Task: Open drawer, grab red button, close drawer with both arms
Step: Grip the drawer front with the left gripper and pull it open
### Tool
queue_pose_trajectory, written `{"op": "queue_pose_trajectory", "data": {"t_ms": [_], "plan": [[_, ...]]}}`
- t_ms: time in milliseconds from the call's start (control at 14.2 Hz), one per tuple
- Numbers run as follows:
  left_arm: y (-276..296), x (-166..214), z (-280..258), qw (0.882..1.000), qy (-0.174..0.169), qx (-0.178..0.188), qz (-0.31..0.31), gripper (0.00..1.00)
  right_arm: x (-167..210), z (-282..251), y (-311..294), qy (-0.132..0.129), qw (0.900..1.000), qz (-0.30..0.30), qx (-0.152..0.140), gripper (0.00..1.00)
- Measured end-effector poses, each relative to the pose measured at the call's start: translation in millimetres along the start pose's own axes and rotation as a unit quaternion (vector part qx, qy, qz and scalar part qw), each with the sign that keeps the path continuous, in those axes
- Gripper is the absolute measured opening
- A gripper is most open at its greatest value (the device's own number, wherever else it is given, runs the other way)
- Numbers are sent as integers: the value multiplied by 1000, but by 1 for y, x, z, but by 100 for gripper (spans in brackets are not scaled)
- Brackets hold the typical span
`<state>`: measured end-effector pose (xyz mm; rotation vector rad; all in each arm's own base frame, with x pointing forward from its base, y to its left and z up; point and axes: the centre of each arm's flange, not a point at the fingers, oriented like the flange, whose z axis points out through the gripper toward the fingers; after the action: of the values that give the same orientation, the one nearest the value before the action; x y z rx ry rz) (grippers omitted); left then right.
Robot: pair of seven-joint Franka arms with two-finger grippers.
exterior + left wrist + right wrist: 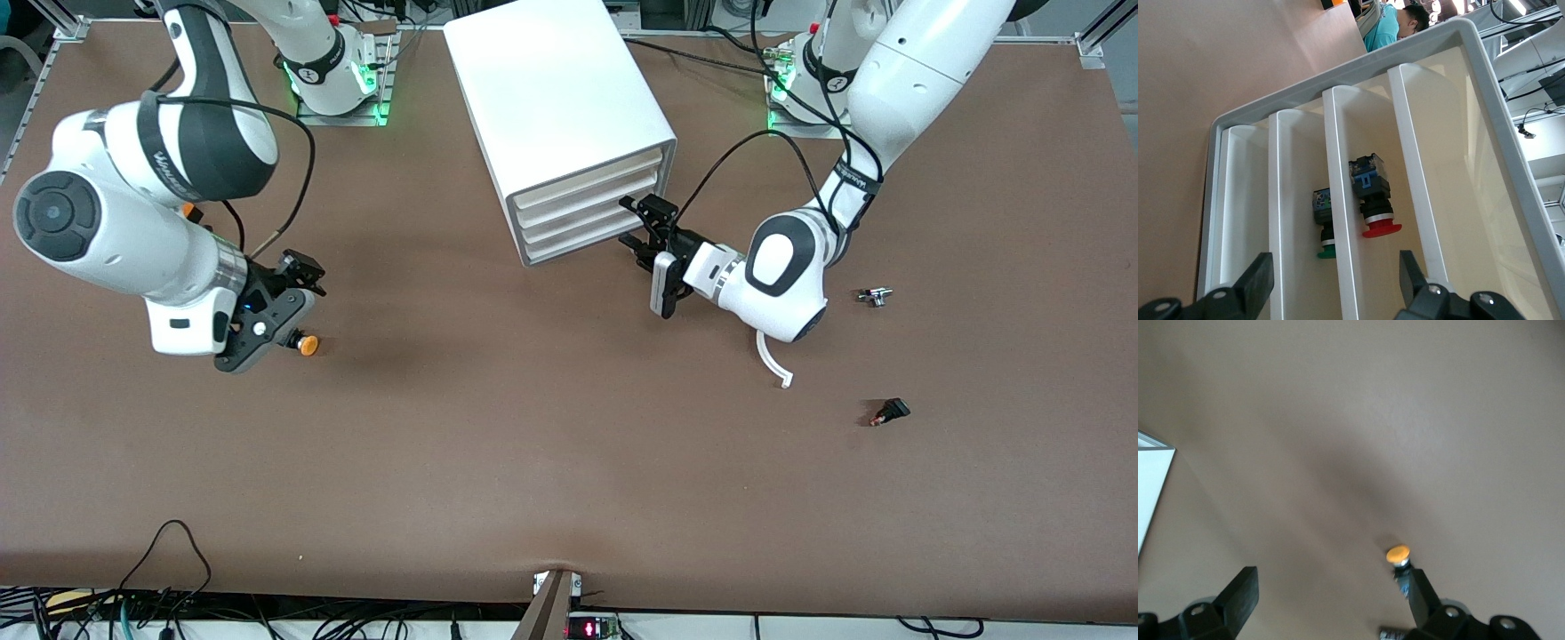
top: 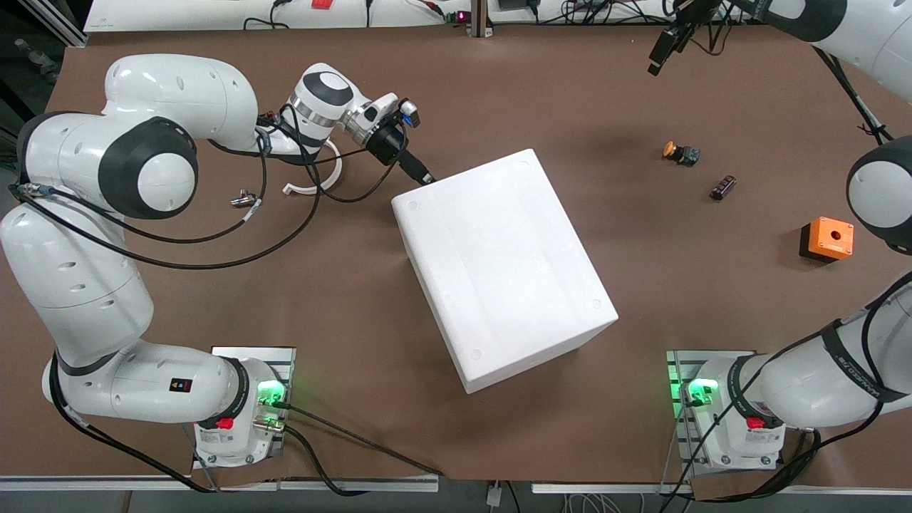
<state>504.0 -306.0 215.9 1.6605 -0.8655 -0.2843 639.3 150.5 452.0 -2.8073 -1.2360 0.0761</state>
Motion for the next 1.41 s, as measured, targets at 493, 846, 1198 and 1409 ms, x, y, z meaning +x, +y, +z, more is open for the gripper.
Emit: {"op": "queue_pose_trajectory", "data": {"t_ms": [493, 846, 1198, 1409], "plan": [[-5, -31, 38, 999, 7, -10, -38, 53, 64, 8, -85, 30, 995, -94, -15, 100], [0, -40, 45, 999, 3, -12, -44, 48, 63, 6, -80, 38, 995, -93, -21, 100], [2, -41, 47, 999, 5, -7, -42, 13, 65, 7, -81, 36, 994, -96, -23, 100], [2, -41, 47, 999, 5, -6, -42, 14, 66, 3, -82, 35, 994, -101, -34, 100]]}}
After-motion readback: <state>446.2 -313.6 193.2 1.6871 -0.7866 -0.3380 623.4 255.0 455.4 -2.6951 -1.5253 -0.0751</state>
